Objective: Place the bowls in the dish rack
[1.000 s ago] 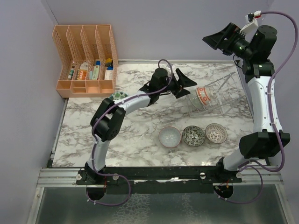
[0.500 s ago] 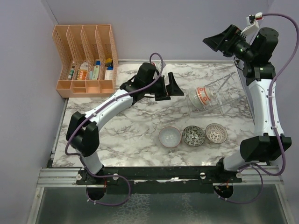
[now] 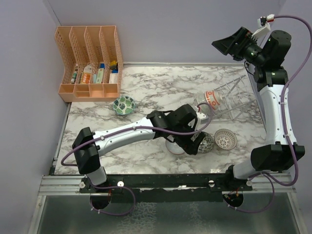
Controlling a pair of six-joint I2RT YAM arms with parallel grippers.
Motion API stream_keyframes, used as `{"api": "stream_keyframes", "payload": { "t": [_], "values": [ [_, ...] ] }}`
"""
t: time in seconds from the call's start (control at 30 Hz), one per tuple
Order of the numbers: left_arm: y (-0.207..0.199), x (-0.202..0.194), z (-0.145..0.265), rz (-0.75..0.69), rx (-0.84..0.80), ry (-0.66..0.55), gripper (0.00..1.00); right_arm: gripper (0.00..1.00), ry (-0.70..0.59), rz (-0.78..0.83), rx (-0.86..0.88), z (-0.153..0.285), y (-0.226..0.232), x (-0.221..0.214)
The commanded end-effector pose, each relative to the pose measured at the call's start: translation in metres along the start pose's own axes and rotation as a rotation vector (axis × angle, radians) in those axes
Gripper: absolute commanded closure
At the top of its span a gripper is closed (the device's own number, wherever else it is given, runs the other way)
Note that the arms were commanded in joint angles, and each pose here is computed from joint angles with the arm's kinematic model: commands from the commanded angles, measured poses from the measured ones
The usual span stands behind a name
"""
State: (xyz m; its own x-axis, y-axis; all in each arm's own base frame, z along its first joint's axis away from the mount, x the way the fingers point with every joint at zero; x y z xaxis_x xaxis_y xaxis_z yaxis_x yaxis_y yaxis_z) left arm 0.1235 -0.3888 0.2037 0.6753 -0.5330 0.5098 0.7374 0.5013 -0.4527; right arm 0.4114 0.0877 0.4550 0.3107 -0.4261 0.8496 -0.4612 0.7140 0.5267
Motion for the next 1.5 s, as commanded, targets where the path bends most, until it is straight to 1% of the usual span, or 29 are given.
{"api": "stream_keyframes", "payload": {
  "t": [0.0, 0.1, 0.23, 0.47, 0.53, 0.63, 0.73, 0.8, 0.83, 0.87, 0.9, 0.93, 1.03, 1.1, 1.2, 1.33, 1.47],
  "values": [
    [0.021, -0.019, -0.023, -0.111, 0.144, 0.04, 0.17, 0.0, -0.033, 0.025, 0.019, 0.014, 0.014, 0.007],
    [0.032, -0.04, -0.053, -0.163, 0.205, 0.103, 0.18, 0.0, -0.028, 0.018, 0.023, 0.016, 0.015, 0.004],
    [0.051, -0.052, -0.078, -0.206, 0.277, 0.123, 0.22, 0.0, -0.023, 0.012, 0.028, 0.018, 0.017, 0.0],
    [0.076, -0.056, -0.088, -0.226, 0.387, 0.098, 0.24, 0.0, -0.024, 0.016, 0.032, 0.02, 0.019, 0.001],
    [0.081, -0.056, -0.089, -0.239, 0.415, 0.096, 0.28, 0.0, -0.024, 0.015, 0.03, 0.019, 0.018, 0.0],
    [0.084, -0.057, -0.091, -0.253, 0.426, 0.109, 0.38, 0.0, -0.024, 0.017, 0.03, 0.018, 0.017, 0.001],
    [0.085, -0.061, -0.09, -0.251, 0.423, 0.124, 0.53, 0.0, -0.027, 0.02, 0.023, 0.017, 0.016, 0.002],
    [0.087, -0.067, -0.088, -0.251, 0.428, 0.141, 0.6, 0.0, -0.027, 0.02, 0.017, 0.017, 0.014, 0.002],
    [0.088, -0.07, -0.087, -0.254, 0.431, 0.148, 0.66, 0.0, -0.027, 0.021, 0.014, 0.017, 0.014, 0.002],
    [0.09, -0.072, -0.085, -0.254, 0.437, 0.154, 0.75, 0.0, -0.027, 0.022, 0.011, 0.017, 0.013, 0.002],
    [0.091, -0.074, -0.083, -0.255, 0.443, 0.158, 0.89, 0.0, -0.028, 0.024, 0.008, 0.017, 0.013, 0.002],
    [0.091, -0.073, -0.079, -0.255, 0.449, 0.156, 1.0, 0.0, -0.03, 0.026, 0.006, 0.017, 0.013, 0.003],
    [0.089, -0.069, -0.067, -0.263, 0.463, 0.159, 1.0, 0.0, -0.035, 0.032, -0.001, 0.018, 0.013, 0.004],
    [0.085, -0.06, -0.056, -0.263, 0.476, 0.149, 1.0, 0.0, -0.042, 0.037, -0.003, 0.018, 0.014, 0.007],
    [0.071, -0.028, -0.036, -0.237, 0.459, 0.073, 1.0, 0.0, -0.051, 0.035, 0.002, 0.019, 0.018, 0.012],
    [0.051, 0.03, -0.007, -0.118, 0.338, -0.093, 1.0, 0.0, -0.083, 0.019, 0.038, 0.02, 0.031, 0.026],
    [0.032, 0.102, 0.027, 0.041, 0.146, -0.313, 1.0, 0.0, -0.119, 0.013, 0.089, 0.02, 0.048, 0.046]
  ]
}}
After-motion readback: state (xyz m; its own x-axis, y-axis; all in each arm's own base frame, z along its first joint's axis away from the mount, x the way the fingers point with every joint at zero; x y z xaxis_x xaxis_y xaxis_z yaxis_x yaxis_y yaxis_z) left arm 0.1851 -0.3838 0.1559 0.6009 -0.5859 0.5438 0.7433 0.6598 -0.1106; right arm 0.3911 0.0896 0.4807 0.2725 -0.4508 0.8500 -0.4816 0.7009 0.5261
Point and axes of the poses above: each gripper's point midway between its finger pads, its own z axis back along the fingers, its own y axis along the line the jaws close on, x = y × z, the point moved 2 cm from there along z, back along the fingers, and after that the axes turned 3 degrees about z, right-handed, at the moved point
